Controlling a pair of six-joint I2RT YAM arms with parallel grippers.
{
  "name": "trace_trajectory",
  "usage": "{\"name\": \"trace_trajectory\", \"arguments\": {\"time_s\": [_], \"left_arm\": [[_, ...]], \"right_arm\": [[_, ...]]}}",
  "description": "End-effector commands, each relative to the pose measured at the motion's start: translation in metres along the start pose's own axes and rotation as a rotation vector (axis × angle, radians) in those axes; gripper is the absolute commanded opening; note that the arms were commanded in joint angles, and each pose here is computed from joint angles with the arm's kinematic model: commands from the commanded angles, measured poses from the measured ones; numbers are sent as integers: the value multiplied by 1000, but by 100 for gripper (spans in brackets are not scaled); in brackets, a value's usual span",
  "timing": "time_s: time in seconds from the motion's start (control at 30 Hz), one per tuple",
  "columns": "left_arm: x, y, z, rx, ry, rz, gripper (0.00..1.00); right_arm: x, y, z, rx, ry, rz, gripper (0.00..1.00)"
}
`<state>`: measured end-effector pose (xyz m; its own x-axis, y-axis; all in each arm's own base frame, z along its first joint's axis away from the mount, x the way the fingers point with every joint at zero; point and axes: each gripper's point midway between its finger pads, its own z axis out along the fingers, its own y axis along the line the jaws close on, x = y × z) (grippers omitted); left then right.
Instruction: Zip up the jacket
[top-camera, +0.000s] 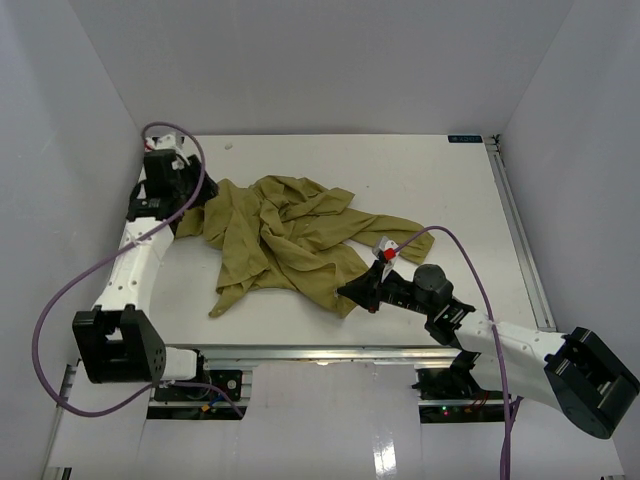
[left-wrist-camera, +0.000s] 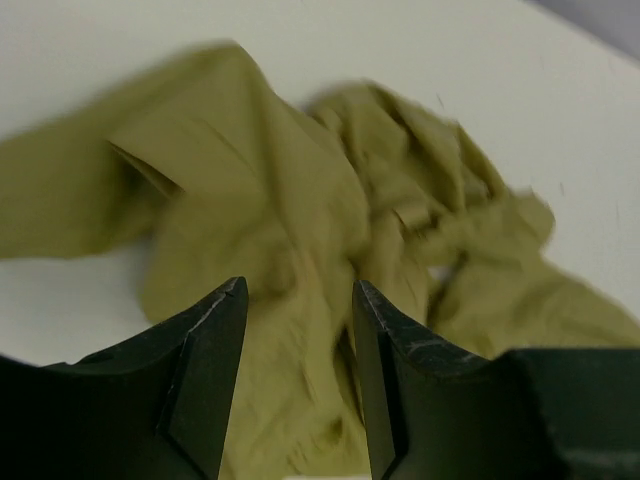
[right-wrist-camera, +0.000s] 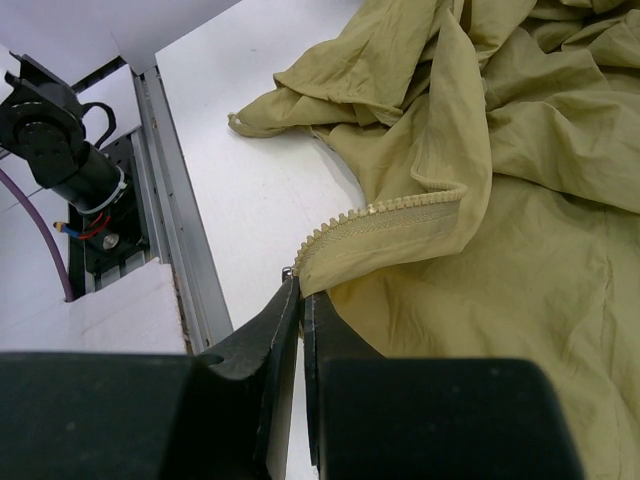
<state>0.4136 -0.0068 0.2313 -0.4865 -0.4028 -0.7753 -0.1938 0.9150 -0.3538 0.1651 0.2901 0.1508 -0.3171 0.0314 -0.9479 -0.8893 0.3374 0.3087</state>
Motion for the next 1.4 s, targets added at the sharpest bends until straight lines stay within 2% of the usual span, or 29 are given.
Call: {"name": "trace_trajectory", "arguments": {"time_s": [0.0,0.07,0.2,0.3,0.5,0.57,0.77,0.83,1.03,1.1,1.2,1.27,1.33,1.37], "left_arm": [[90,-71,-33,233,162,122,57],[132,-80,-33,246,244,169,57],[184,-73,-24,185,352,237,57],[204,-70,-21,137,402,271,58],[220,-34,-1,-57,406,279,57],[222,-29,3,-85,412,283,53],[220,-16,5,-166,421,306,10],[214,-15,3,-182,404,303,2],[184,-9,-13,-234,312,269,0],[176,-13,-20,-205,289,278,0],[164,4,-30,-307,271,308,0],[160,3,-32,-315,265,306,0],[167,-16,-31,-189,307,330,0],[172,-30,-31,-99,327,335,4]], "right_arm": [[-24,7,3,-29,-63,-32,8],[-25,10,2,-44,-68,-28,8],[-29,13,0,-51,-75,-33,8],[-29,14,-1,-54,-79,-34,8],[-31,13,-5,-42,-96,-43,8],[-31,13,-6,-39,-100,-46,8],[-32,15,-8,-43,-105,-47,8],[-32,15,-8,-44,-108,-46,8],[-33,15,-10,-43,-113,-45,8],[-32,15,-9,-43,-110,-45,8],[-32,15,-10,-43,-109,-45,8],[-33,15,-10,-42,-111,-44,8],[-33,15,-10,-41,-113,-46,8],[-33,15,-10,-41,-114,-47,8]]}}
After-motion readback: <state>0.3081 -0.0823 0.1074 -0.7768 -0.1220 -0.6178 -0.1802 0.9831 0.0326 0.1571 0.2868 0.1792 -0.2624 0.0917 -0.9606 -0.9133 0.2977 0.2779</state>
